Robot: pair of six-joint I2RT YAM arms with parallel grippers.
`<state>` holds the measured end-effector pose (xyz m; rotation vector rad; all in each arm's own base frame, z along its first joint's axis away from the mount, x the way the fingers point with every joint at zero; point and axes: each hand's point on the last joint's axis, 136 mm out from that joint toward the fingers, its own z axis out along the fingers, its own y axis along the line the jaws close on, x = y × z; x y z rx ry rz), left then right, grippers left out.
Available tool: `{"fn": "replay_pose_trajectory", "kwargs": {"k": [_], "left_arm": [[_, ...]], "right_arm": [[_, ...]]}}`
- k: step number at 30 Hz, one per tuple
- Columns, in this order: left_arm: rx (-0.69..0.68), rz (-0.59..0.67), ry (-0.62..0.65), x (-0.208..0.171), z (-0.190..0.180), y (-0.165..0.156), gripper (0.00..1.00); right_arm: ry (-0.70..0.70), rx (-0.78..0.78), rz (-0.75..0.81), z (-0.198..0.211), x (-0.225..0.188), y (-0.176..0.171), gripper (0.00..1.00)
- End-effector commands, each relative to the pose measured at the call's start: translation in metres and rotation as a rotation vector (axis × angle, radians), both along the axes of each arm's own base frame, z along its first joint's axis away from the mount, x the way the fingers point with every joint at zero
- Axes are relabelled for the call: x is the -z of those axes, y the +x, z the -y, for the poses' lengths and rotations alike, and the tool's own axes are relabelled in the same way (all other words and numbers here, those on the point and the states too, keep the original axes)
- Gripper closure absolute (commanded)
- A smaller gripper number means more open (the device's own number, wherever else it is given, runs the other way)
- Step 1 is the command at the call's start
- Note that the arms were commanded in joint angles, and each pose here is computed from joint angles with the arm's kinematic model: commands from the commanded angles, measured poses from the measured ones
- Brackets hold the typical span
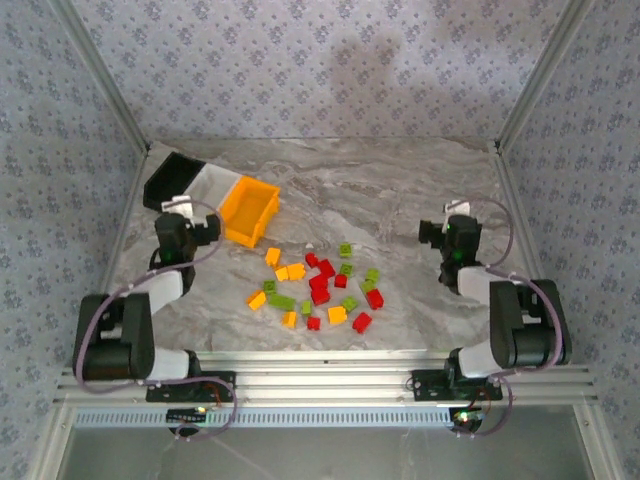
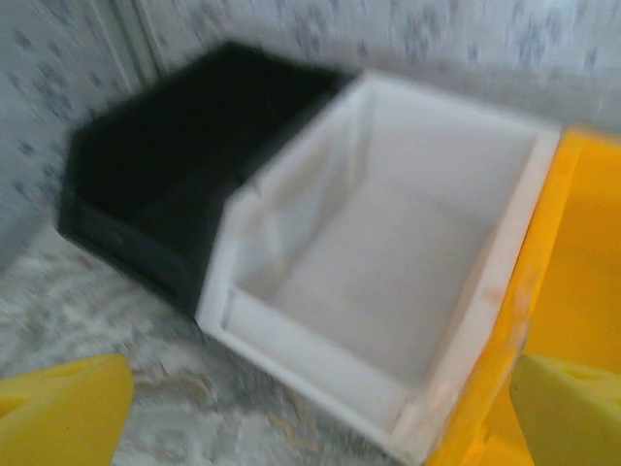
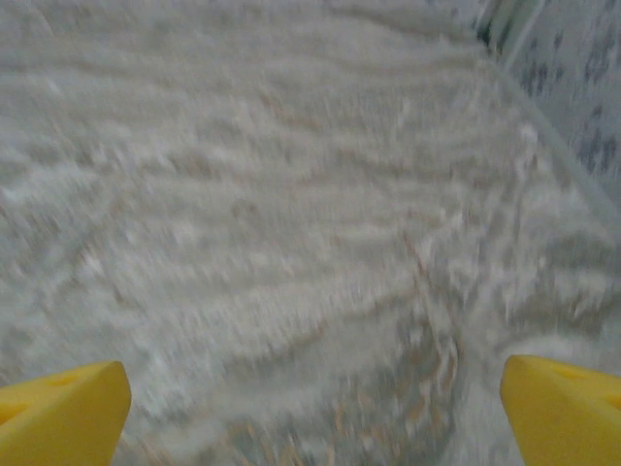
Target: Sort the legos into containers by color
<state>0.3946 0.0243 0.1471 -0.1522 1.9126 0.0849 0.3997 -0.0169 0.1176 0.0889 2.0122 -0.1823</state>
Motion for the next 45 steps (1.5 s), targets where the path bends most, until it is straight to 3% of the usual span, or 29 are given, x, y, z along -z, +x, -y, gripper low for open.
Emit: {"fn": "replay_pose_trajectory", "kwargs": {"k": [1,4,6,8,10,12,14,16,17,19,22,24,25,26,28,30,35,40,45], "left_arm": [[-0.081,0.081,-0.056,-0.035,-0.009,-0.011,0.0],[-0.157,0.171,-0.163,-0.063,-0.017,-0.016,0.0],[-0.286,0.205,-0.32,-0.069,-0.031,-0.022,0.0],[-0.413,0.167,-0.49,-0.058,-0.042,-0.032,0.0],[-0.605,0.108,-0.654,-0.043,-0.055,-0.052,0.0],[-0.521,0.143,-0.704,-0.051,-0.046,-0.045,0.0],[-0.41,0.152,-0.741,-0.055,-0.032,-0.039,0.0],[-0.387,0.117,-0.763,-0.054,-0.025,-0.039,0.0],[-0.374,0.099,-0.77,-0.055,-0.021,-0.038,0.0],[-0.345,0.08,-0.787,-0.056,-0.015,-0.038,0.0],[-0.291,0.102,-0.762,-0.062,-0.008,-0.041,0.0],[-0.277,0.129,-0.731,-0.068,-0.006,-0.046,0.0],[-0.267,0.138,-0.716,-0.072,-0.005,-0.048,0.0],[-0.259,0.141,-0.707,-0.074,-0.004,-0.05,0.0],[-0.249,0.137,-0.701,-0.079,-0.003,-0.053,0.0],[-0.236,0.114,-0.698,-0.083,0.001,-0.056,0.0],[-0.207,0.038,-0.731,-0.086,0.012,-0.062,0.0],[-0.16,0.022,-0.74,-0.09,0.023,-0.063,0.0],[-0.128,-0.006,-0.759,-0.083,0.032,-0.065,0.0]], "right_arm": [[0.005,0.037,-0.02,-0.005,-0.028,-0.002,0.0],[-0.042,0.103,0.021,-0.015,-0.055,-0.004,0.0],[-0.016,0.154,0.072,-0.024,-0.071,-0.003,0.0],[0.205,0.157,0.084,-0.039,-0.07,0.002,0.0],[0.487,0.024,0.057,-0.062,-0.066,0.014,0.0],[0.727,-0.068,-0.011,-0.083,-0.056,0.025,0.0],[0.803,-0.167,-0.086,-0.108,-0.049,0.037,0.0],[0.734,-0.221,-0.14,-0.13,-0.043,0.041,0.0],[0.633,-0.236,-0.163,-0.139,-0.042,0.041,0.0],[0.41,-0.129,-0.161,-0.137,-0.043,0.039,0.0],[0.228,0.047,-0.018,-0.128,-0.063,0.036,0.0],[0.221,0.293,0.037,-0.099,-0.062,0.021,0.0],[0.333,0.491,0.024,-0.08,-0.046,0.003,0.0],[0.428,0.495,-0.013,-0.081,-0.034,0.005,0.0],[0.532,0.282,-0.021,-0.108,-0.028,0.035,0.17],[0.539,0.217,-0.074,-0.137,-0.024,0.043,0.16],[0.493,-0.017,-0.389,-0.254,-0.008,0.058,0.18],[0.604,-0.19,-0.411,-0.35,-0.002,0.055,0.14],[0.674,-0.24,-0.413,-0.409,-0.001,0.054,0.17]]}}
